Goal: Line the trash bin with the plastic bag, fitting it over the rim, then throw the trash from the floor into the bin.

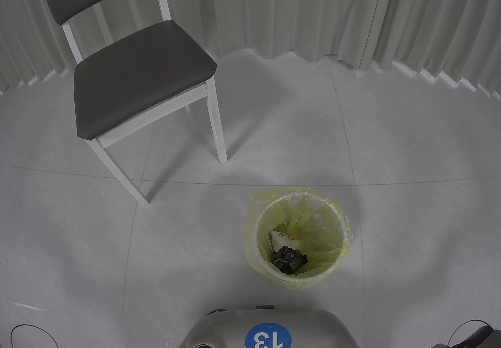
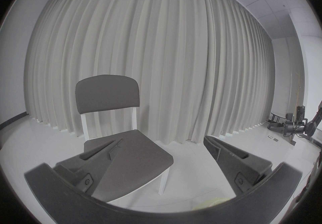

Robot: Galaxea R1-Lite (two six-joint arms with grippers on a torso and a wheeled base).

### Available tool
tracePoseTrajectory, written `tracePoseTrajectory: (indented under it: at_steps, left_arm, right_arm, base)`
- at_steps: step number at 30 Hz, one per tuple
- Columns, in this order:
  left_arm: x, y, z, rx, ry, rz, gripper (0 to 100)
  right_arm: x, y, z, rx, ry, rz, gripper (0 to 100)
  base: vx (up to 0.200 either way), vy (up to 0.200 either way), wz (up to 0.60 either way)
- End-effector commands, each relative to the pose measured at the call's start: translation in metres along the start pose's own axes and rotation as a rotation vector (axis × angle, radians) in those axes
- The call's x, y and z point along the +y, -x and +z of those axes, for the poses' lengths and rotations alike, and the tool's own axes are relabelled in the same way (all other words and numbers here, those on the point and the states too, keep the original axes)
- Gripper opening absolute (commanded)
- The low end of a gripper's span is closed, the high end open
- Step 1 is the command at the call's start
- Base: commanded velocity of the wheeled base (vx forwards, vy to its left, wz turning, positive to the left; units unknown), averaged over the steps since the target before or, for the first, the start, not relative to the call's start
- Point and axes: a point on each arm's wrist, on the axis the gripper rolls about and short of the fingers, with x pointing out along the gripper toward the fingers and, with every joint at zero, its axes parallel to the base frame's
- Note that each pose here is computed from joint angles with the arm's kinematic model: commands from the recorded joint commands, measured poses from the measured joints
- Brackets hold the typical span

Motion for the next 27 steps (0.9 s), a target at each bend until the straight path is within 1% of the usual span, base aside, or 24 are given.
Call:
tracePoseTrajectory:
  at_steps: [1, 7, 9, 10, 14, 15, 20, 22, 23, 27]
  left_arm:
    - [-0.005, 0.058, 0.011, -0.032, -0.022, 0.042, 100]
    - [-0.011, 0.102, 0.008, -0.010, -0.017, 0.045, 100]
    - [-0.011, 0.103, 0.008, -0.010, -0.017, 0.045, 100]
    - [-0.013, 0.118, 0.006, -0.011, -0.014, 0.050, 100]
    - [-0.017, 0.132, 0.003, -0.004, -0.017, 0.068, 100]
    - [-0.020, 0.146, -0.002, 0.008, -0.020, 0.078, 100]
    - [-0.026, 0.175, -0.017, 0.018, -0.017, 0.075, 100]
    - [-0.027, 0.179, -0.020, 0.020, -0.017, 0.078, 100]
    - [-0.028, 0.187, -0.028, 0.026, -0.013, 0.077, 100]
    - [-0.031, 0.197, -0.041, 0.041, -0.012, 0.078, 100]
  right_arm:
    - [0.016, 0.054, 0.009, -0.058, 0.024, -0.001, 100]
    - [0.026, 0.090, 0.010, -0.093, 0.036, -0.003, 100]
    - [0.026, 0.090, 0.011, -0.095, 0.037, -0.003, 100]
    - [0.030, 0.103, 0.010, -0.114, 0.042, -0.003, 100]
    - [0.033, 0.115, 0.008, -0.130, 0.046, -0.001, 100]
    - [0.036, 0.125, 0.006, -0.145, 0.050, 0.002, 100]
    - [0.041, 0.145, -0.001, -0.153, 0.045, 0.013, 100]
    - [0.043, 0.148, -0.004, -0.149, 0.041, 0.021, 100]
    - [0.046, 0.158, -0.011, -0.147, 0.041, 0.036, 100]
    - [0.049, 0.171, -0.022, -0.140, 0.039, 0.039, 100]
  base:
    - [0.000, 0.000, 0.00]
    - [0.000, 0.000, 0.00]
    - [0.000, 0.000, 0.00]
    - [0.000, 0.000, 0.00]
    - [0.000, 0.000, 0.00]
    - [0.000, 0.000, 0.00]
    - [0.000, 0.000, 0.00]
    - [0.000, 0.000, 0.00]
    - [0.000, 0.000, 0.00]
    - [0.000, 0.000, 0.00]
